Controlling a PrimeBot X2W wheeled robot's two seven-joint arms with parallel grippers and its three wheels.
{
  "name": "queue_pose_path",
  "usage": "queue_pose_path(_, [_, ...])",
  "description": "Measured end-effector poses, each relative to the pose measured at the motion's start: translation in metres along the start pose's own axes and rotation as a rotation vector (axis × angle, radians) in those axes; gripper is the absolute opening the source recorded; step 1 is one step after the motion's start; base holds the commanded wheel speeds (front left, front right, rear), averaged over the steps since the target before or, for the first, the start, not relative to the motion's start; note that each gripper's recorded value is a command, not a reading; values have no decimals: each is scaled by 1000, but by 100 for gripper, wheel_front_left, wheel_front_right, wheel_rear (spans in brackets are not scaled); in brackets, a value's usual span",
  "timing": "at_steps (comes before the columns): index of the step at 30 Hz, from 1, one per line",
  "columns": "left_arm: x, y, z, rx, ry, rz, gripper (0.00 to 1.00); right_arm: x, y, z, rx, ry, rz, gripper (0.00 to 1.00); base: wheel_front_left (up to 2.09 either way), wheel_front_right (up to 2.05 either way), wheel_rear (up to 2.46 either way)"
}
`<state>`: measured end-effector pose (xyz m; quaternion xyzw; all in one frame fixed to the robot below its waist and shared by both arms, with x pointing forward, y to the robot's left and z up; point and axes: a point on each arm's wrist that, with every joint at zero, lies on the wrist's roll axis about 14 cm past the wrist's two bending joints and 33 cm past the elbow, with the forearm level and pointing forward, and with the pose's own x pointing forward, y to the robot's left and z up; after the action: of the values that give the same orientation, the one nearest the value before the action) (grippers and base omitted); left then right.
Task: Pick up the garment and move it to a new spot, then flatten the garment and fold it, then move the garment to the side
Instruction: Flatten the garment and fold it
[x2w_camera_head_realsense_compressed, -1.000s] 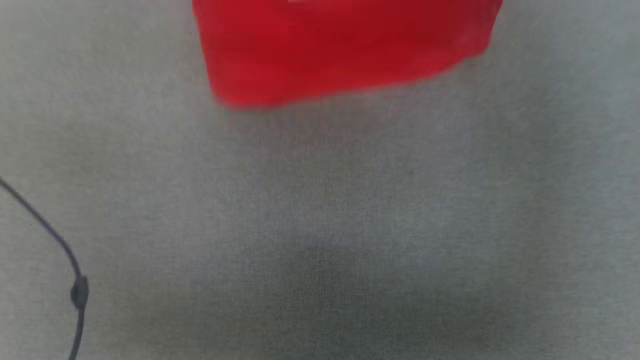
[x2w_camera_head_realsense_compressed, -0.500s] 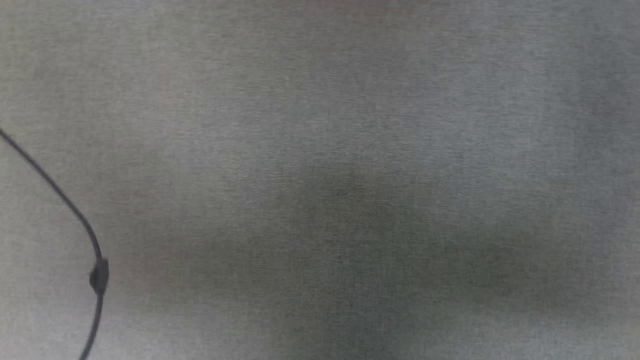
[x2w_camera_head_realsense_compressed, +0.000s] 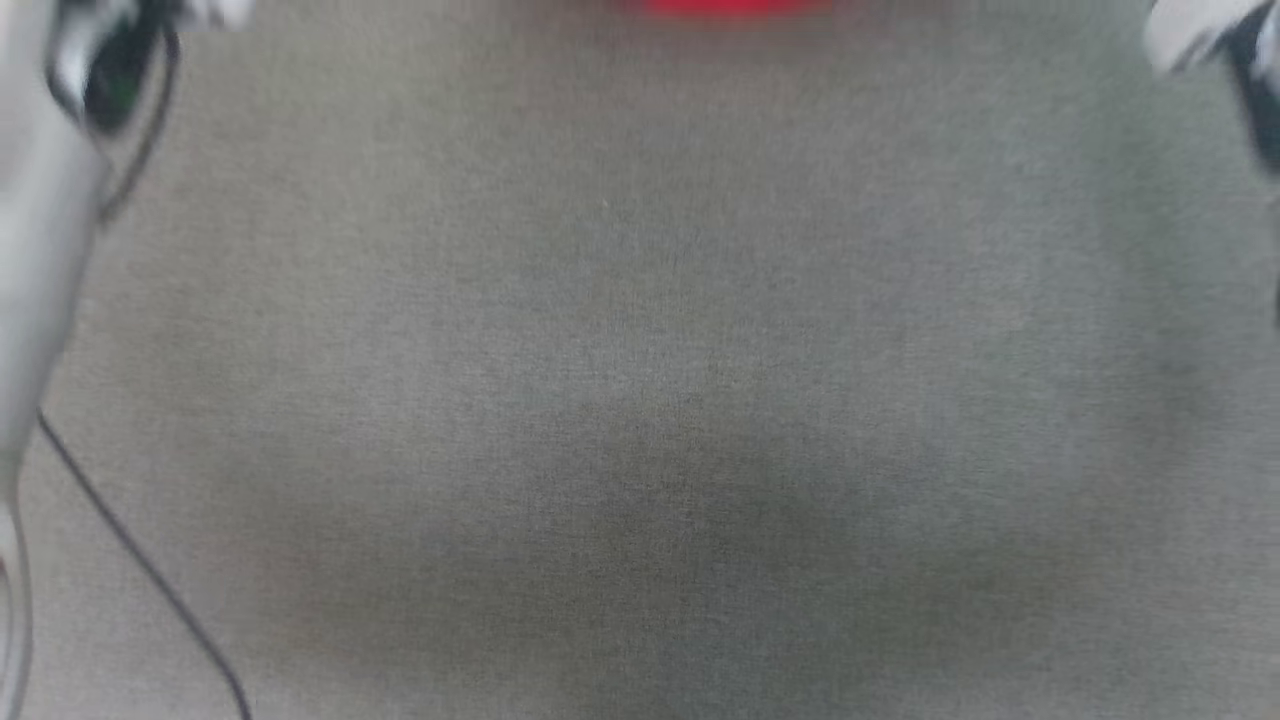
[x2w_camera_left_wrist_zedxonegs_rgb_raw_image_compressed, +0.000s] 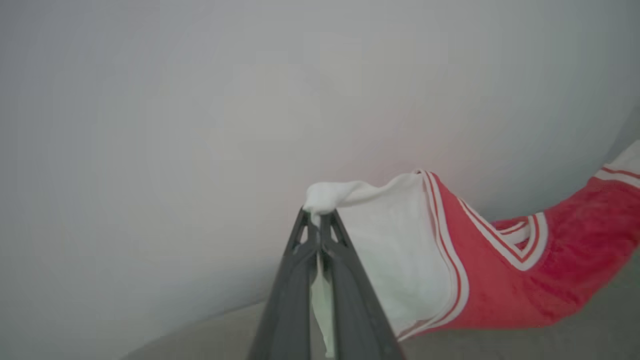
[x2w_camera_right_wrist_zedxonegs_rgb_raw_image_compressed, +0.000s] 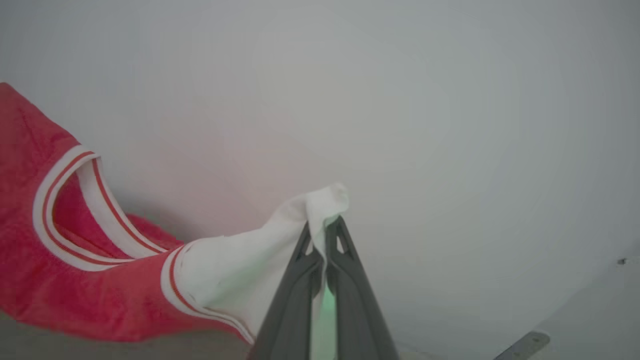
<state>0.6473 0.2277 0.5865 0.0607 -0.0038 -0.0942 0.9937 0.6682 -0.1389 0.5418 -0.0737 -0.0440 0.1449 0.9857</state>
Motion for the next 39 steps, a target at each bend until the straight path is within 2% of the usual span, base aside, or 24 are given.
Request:
queue_pose_path(4, [-35,-4,-33,-36,155,-21,0,-29,18,-22,68,141,54,0,0,0,0])
queue_pose_path(5, [-57,-9,-53,-62,244,-38,0,-47,25,-32,90,221,84,0,0,0,0])
queue_pose_path(8, [-92,-15,-71,-76,335,-67,0,-74,32,-39,111,310,128,0,0,0,0])
queue_pose_path(13, [-158,-28,-100,-111,454,-76,0,-127,52,-46,117,424,240,0,0,0,0])
queue_pose_path(22, [-266,-42,-135,-188,612,-1,0,-219,62,-75,127,658,351,0,0,0,0])
queue_pose_path(28, [-311,-47,-149,-225,682,61,0,-274,72,-92,150,821,424,0,0,0,0])
queue_pose_path(39, [-356,-63,-170,-326,790,116,0,-351,80,-117,248,1071,474,0,0,0,0])
